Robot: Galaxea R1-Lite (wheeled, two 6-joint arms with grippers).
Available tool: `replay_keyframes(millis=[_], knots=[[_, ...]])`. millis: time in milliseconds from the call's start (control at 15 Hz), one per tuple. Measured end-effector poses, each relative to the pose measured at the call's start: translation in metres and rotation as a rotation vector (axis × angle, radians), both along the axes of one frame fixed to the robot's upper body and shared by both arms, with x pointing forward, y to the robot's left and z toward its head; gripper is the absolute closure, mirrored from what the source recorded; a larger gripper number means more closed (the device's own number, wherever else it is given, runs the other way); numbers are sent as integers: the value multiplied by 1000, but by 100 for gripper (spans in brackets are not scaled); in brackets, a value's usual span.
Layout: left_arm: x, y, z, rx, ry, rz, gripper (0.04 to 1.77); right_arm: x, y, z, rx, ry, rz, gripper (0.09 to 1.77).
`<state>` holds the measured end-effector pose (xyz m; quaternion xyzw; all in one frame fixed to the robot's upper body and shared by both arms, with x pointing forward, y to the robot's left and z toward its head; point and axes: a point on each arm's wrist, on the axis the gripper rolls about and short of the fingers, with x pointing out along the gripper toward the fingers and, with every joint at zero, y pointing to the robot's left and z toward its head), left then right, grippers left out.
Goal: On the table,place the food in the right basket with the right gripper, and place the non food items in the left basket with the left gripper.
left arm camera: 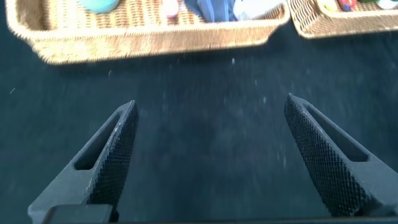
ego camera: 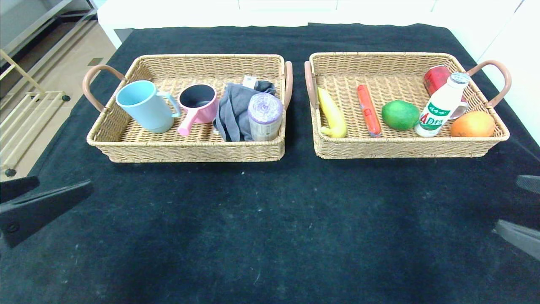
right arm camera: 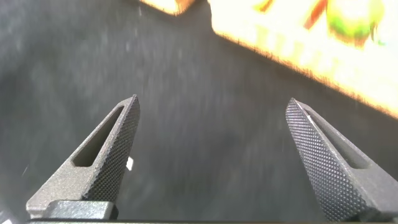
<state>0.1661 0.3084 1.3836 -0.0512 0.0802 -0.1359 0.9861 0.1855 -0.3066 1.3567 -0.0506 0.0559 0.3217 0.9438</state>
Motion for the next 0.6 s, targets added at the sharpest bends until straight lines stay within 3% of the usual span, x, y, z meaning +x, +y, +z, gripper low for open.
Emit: replay_keyframes(millis=[400,600], knots=[[-67,24,-22,32,49,30,11,-66,-18,-9,-32,111,-148,15],[-96,29,-22,24,-26,76,10,-101,-23,-11,-39,112,-205,15]])
